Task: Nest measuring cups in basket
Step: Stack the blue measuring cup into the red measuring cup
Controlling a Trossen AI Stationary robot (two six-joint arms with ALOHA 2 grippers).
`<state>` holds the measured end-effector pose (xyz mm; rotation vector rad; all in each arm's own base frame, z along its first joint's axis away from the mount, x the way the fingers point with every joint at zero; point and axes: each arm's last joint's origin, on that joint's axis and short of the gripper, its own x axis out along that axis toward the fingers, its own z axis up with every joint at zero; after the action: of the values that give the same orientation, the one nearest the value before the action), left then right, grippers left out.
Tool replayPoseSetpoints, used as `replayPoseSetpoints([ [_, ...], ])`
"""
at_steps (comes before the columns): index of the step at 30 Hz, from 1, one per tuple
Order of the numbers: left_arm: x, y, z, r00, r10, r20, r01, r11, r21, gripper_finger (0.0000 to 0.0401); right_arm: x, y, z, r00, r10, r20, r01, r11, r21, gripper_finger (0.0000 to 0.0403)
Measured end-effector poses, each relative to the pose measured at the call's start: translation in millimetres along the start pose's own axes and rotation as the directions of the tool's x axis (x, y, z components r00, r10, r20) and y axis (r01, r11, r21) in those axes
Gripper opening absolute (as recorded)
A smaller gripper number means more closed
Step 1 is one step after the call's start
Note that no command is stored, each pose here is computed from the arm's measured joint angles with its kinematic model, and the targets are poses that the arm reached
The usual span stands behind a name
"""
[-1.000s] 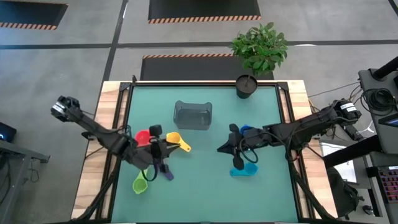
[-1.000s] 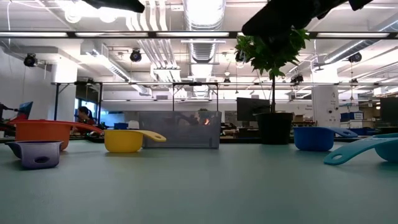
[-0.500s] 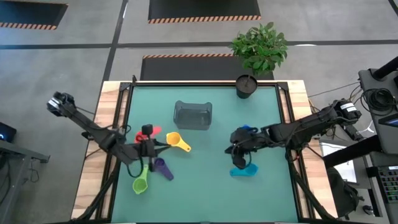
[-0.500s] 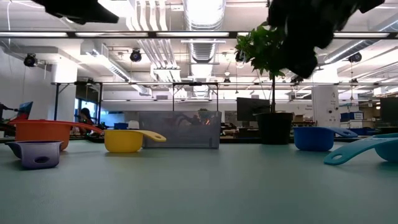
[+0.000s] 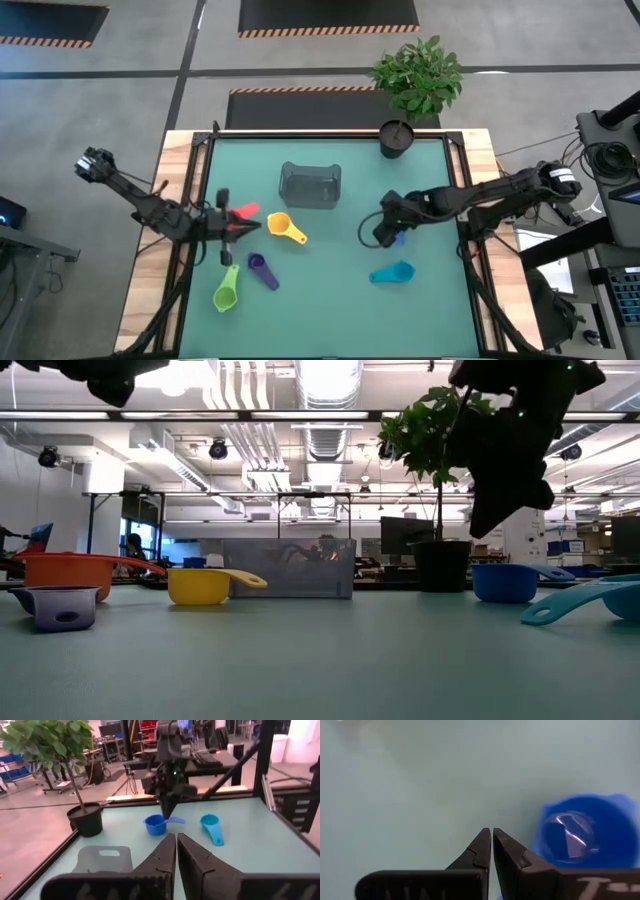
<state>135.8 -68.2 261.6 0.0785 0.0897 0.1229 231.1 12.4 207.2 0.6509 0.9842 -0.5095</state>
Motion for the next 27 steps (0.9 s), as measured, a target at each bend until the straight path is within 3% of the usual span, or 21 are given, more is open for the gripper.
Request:
replayPoseSetpoints([
  [5,-1.8,1.5,2.6,1.000,0.000,0.013,0.000,1.000,-0.023,0.0000,-5.5,-10.4,8.0,0.993,-0.119,0.006,0.119,0.991,0.053,0.0009],
  [10,0.5,-0.3,0.7,1.000,0.001,-0.001,-0.001,1.000,-0.011,0.0000,-21.9,-6.2,18.4,0.961,-0.276,-0.001,0.276,0.960,0.037,0.0009],
  [18,2.3,-1.7,-0.8,1.000,0.002,-0.011,-0.002,1.000,-0.002,0.0000,-3.1,9.4,28.9,0.939,-0.328,-0.104,0.326,0.945,-0.035,0.0013],
  [22,2.2,-1.7,-0.8,1.000,0.002,-0.010,-0.002,1.000,-0.003,0.0000,14.3,13.7,27.2,0.923,-0.325,-0.205,0.317,0.946,-0.070,0.0044],
  [27,2.2,-1.7,-0.8,1.000,0.002,-0.011,-0.002,1.000,-0.003,0.0000,31.6,15.6,27.2,0.897,-0.381,-0.224,0.362,0.924,-0.121,0.0113],
])
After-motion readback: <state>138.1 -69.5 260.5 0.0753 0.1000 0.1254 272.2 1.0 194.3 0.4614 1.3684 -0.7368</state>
